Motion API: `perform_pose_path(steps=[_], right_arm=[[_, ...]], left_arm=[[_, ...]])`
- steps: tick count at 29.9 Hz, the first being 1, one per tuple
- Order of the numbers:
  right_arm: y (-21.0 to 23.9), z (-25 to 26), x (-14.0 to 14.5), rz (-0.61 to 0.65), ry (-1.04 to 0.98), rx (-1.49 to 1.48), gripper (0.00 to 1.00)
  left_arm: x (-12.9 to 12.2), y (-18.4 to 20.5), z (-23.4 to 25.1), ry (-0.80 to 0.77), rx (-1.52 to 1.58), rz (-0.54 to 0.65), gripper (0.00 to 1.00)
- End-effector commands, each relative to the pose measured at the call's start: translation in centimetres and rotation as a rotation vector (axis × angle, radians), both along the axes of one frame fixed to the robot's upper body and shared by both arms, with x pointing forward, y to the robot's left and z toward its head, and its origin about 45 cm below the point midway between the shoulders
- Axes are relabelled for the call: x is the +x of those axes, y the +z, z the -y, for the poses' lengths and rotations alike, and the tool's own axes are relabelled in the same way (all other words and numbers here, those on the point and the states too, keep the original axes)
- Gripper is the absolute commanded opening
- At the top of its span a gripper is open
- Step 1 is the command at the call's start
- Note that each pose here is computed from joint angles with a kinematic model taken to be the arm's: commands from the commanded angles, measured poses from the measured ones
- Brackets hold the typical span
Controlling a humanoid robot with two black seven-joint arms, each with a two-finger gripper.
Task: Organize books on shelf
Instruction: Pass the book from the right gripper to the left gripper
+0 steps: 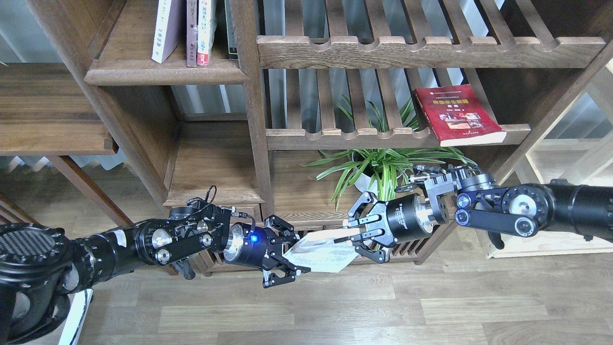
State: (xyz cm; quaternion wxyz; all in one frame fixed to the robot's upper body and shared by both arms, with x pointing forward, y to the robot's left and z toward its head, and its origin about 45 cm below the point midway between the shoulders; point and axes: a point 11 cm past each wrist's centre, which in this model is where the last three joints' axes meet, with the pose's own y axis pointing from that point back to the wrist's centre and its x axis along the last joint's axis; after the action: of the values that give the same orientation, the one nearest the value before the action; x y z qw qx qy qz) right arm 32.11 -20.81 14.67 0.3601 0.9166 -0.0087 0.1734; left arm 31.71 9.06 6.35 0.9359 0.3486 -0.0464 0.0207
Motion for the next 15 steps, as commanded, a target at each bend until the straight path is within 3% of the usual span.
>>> perform_pose_path(steps=[1,10,13,15], right_arm=[[0.17,0.00,0.10,-0.002,0.000,0.001,0.09],[0.24,0.09,0.16,-0.004,-0.007,0.004,0.13],[0.34,0.16,0.24,-0.013,-0.025,0.014,0.27],[0.54,0.39,0.33,-0.044,-0.055,0.030,0.44]], left_arm=[[-0.29,-0.23,-0.03,-0.001,-0.003,-0.007,0.00],[-0.86,-0.64,-0.25,-0.022,0.002,-0.014,0.00],[-0.85,-0.64,-0.26,-0.020,0.003,-0.015,0.00],[-0.85,-0.64,-0.25,-0.020,0.003,-0.015,0.00]])
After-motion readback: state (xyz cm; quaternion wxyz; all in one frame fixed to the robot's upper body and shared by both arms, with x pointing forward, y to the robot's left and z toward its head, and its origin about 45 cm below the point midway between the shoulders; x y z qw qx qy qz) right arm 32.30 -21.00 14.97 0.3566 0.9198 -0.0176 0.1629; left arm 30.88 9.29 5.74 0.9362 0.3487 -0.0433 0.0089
